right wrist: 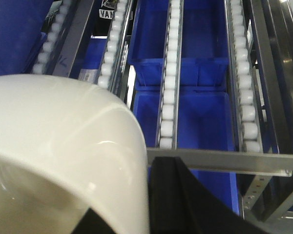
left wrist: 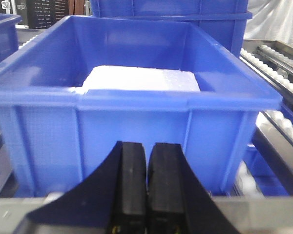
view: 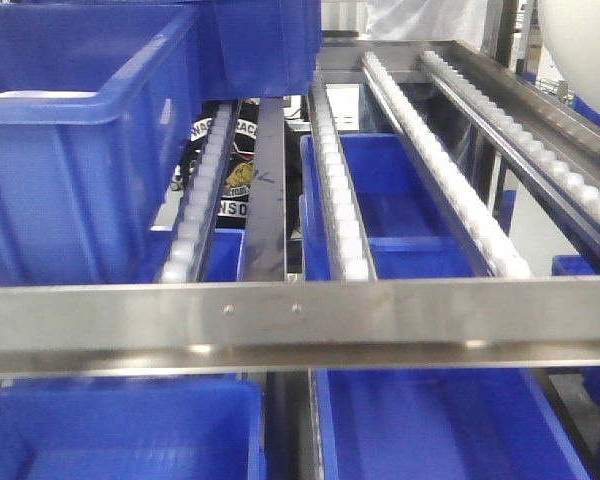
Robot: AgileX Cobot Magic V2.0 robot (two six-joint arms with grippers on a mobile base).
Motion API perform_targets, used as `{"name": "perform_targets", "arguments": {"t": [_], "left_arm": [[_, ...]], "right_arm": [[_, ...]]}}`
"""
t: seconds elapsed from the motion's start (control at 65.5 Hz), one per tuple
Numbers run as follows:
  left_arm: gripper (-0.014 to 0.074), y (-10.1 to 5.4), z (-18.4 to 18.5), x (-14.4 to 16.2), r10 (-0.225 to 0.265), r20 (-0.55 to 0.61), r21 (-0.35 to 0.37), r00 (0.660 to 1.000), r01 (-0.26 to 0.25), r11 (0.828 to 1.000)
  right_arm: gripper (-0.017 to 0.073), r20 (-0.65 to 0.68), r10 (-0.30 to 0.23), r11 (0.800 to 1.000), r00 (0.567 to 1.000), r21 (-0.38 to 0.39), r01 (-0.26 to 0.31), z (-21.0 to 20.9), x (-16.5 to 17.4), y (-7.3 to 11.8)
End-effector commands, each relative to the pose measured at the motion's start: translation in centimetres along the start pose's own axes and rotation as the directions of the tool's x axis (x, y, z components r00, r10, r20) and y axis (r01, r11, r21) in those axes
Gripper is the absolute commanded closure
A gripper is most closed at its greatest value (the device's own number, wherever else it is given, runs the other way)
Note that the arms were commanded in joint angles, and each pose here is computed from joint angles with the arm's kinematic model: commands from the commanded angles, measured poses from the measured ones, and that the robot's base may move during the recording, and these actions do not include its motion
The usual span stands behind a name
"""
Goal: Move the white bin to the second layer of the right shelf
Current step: 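Drive up to the rack's second roller layer holding the white bin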
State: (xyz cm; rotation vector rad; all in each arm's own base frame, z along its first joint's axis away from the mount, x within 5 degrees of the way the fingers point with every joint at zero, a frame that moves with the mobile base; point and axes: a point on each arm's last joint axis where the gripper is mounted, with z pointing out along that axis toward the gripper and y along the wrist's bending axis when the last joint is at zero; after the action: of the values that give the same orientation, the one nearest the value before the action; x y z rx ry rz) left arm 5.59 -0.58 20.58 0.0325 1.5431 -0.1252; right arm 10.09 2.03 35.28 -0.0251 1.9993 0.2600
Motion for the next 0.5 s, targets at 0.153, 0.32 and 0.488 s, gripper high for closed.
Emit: {"name": "perform_targets", "arguments": {"t": [0.153, 0.32, 0.488], "left_arm": [[0.0509, 0.05, 0.08, 0.45, -0.019, 0.052, 0.003, 0.998, 0.019, 1.000], [0.0509, 0.05, 0.08, 0.45, -0.019, 0.052, 0.003, 0.998, 0.019, 1.000], [0.0509, 0.05, 0.08, 0.45, -0.019, 0.052, 0.003, 0.998, 0.019, 1.000]], "right_arm": [[0.0504, 0.114, 0.001, 1.000, 0.993, -0.008, 0.000, -0.42, -1.61, 0.18], [0.0504, 0.114, 0.001, 1.000, 0.993, -0.008, 0.000, -0.42, -1.61, 0.18], [0.0504, 0.114, 0.001, 1.000, 0.993, -0.008, 0.000, -0.42, -1.61, 0.18]]}}
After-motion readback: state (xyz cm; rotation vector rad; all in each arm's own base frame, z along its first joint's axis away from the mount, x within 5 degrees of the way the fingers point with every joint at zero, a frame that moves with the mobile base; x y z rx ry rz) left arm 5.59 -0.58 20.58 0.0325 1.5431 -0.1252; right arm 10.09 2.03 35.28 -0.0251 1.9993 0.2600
